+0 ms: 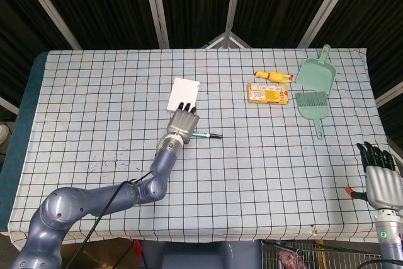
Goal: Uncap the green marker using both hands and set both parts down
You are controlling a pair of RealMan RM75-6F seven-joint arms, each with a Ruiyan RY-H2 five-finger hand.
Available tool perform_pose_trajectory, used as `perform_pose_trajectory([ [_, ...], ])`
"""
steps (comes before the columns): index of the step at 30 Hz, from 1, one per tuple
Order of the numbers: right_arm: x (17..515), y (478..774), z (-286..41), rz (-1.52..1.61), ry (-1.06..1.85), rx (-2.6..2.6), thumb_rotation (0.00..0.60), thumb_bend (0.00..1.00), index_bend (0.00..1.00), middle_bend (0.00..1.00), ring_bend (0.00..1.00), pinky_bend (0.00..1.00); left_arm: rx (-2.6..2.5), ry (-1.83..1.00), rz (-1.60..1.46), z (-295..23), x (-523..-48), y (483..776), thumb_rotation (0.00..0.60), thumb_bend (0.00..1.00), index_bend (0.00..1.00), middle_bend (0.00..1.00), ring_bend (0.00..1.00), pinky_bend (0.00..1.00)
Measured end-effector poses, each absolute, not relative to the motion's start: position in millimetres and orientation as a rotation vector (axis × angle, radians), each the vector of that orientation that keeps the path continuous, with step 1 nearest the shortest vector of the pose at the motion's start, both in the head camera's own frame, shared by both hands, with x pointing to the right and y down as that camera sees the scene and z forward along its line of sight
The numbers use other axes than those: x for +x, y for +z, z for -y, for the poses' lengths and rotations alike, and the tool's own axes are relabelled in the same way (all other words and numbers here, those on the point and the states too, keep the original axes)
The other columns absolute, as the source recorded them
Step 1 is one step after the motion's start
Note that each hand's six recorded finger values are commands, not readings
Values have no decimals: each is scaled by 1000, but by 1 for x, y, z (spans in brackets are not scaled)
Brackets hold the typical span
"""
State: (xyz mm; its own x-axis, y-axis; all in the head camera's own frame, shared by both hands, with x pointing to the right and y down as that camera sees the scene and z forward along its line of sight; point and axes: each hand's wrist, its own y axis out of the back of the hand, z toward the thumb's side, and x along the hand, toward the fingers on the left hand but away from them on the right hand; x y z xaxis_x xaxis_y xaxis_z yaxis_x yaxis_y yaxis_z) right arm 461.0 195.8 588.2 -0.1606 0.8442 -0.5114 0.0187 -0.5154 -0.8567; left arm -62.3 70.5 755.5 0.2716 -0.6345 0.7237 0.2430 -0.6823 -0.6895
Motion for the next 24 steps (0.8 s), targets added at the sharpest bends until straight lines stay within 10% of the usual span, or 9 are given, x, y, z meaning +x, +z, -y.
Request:
perform_pose_trajectory([
  [24,462,589,-196,1009,1749,-1506,600,49,0,0,0,0,-1822,-1431,-390,-82,-56,770,600,407,477,159,0,0],
])
